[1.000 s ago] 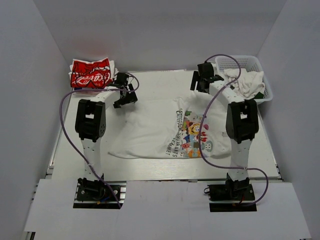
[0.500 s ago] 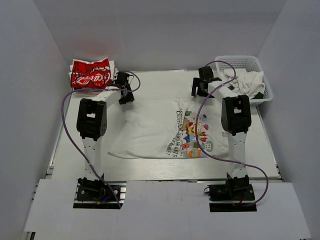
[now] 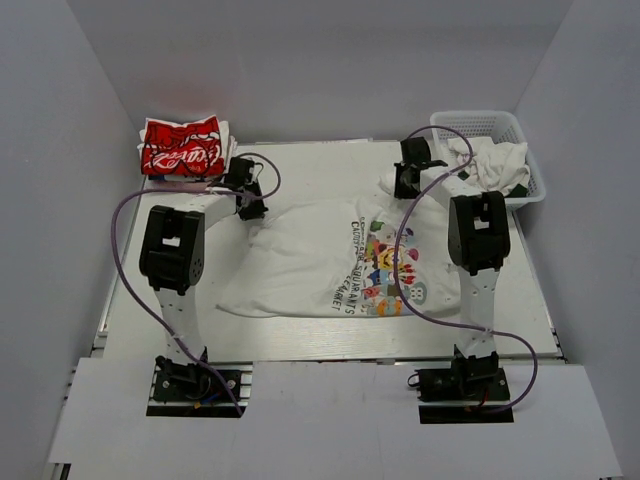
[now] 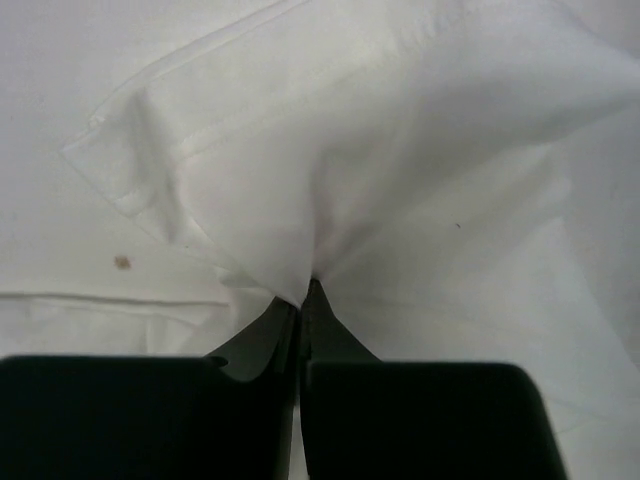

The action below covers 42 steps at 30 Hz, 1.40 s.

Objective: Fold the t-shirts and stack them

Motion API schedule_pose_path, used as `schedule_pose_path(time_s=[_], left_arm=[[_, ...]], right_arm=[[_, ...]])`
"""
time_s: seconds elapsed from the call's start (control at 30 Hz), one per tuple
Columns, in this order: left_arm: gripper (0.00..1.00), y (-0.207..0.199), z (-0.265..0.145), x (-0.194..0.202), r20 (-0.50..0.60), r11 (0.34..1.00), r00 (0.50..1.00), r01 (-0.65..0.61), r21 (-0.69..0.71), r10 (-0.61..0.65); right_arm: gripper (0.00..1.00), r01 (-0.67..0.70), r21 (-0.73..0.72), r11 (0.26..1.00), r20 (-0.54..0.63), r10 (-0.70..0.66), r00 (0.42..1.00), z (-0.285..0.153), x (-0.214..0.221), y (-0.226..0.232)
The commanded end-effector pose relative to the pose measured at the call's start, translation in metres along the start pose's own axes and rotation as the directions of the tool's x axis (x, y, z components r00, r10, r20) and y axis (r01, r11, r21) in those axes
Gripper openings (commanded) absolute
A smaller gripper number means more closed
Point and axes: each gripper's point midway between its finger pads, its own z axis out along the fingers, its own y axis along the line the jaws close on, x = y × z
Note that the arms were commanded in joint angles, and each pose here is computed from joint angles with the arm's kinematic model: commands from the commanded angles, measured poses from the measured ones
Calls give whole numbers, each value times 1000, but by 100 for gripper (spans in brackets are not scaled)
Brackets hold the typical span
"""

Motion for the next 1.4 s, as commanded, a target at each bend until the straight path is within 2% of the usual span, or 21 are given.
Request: schedule_pose_path(time_s=[0.0,0.03,0.27,0.3,0.37,0.4,0.47,0.63,0.67,0.73,0.8,0.87,0.9,1.0,1.03,1.07,1.1,1.13,1.17,1.23,1.37], left_arm=[[0,-18,-59,-37,164,998,986,-22,57,12],[0,-24,-79,-49,223,996,975,-26,83,7],[0,-49,-171,-93,438,980,898,-55,191,-35],[0,-51,-195,-97,475,976,879,-63,208,-45],[0,-52,-224,-105,526,973,848,-60,224,-69],[0,-50,-232,-100,533,972,843,-62,228,-71],[0,-51,-279,-107,608,963,788,-79,257,-98],[0,-48,-382,-121,734,951,660,-97,292,-158],[0,-49,-420,-124,772,942,609,-117,315,-183],[0,-48,-455,-124,809,933,553,-144,330,-201],[0,-46,-493,-120,833,924,506,-163,346,-223],[0,-40,-556,-112,868,910,420,-189,368,-264],[0,-41,-570,-107,873,901,406,-211,379,-271],[0,-44,-625,-87,887,859,347,-303,413,-304],[0,-44,-634,-82,888,851,344,-320,417,-305],[0,-45,-657,-76,890,836,316,-343,429,-327],[0,-45,-665,-74,892,829,310,-357,431,-330],[0,-47,-679,-66,894,813,298,-388,434,-335],[0,-45,-699,-59,900,804,267,-411,429,-344],[0,-49,-718,-49,902,779,258,-458,429,-346],[0,-46,-762,-31,907,754,201,-505,420,-370]], right_arm=[[0,24,-45,999,136,-18,991,-52,-40,5],[0,28,-52,998,110,-22,994,-53,-23,4],[0,47,-113,992,316,-9,949,-146,-61,14],[0,58,-140,988,397,2,918,-186,-79,17],[0,79,-164,983,435,0,900,-204,-76,22],[0,91,-184,979,518,18,855,-247,-90,22],[0,99,-194,976,552,25,833,-269,-88,22],[0,159,-266,951,740,96,666,-402,-106,21],[0,178,-277,944,781,113,614,-436,-107,20],[0,198,-281,939,816,125,565,-466,-105,16],[0,204,-284,937,863,157,480,-519,-101,6],[0,243,-293,925,895,176,409,-573,-87,0],[0,249,-291,924,916,193,351,-606,-86,-6],[0,317,-300,900,928,199,314,-642,-68,-5],[0,332,-300,894,939,216,268,-669,-66,-7],[0,334,-303,893,940,221,261,-677,-60,-10],[0,344,-291,892,949,226,218,-698,-55,-14],[0,350,-293,890,951,231,207,-711,-49,-16],[0,356,-288,889,955,240,174,-728,-44,-20],[0,386,-282,878,959,248,136,-751,-31,-22],[0,421,-278,863,959,275,68,-787,-14,-26]])
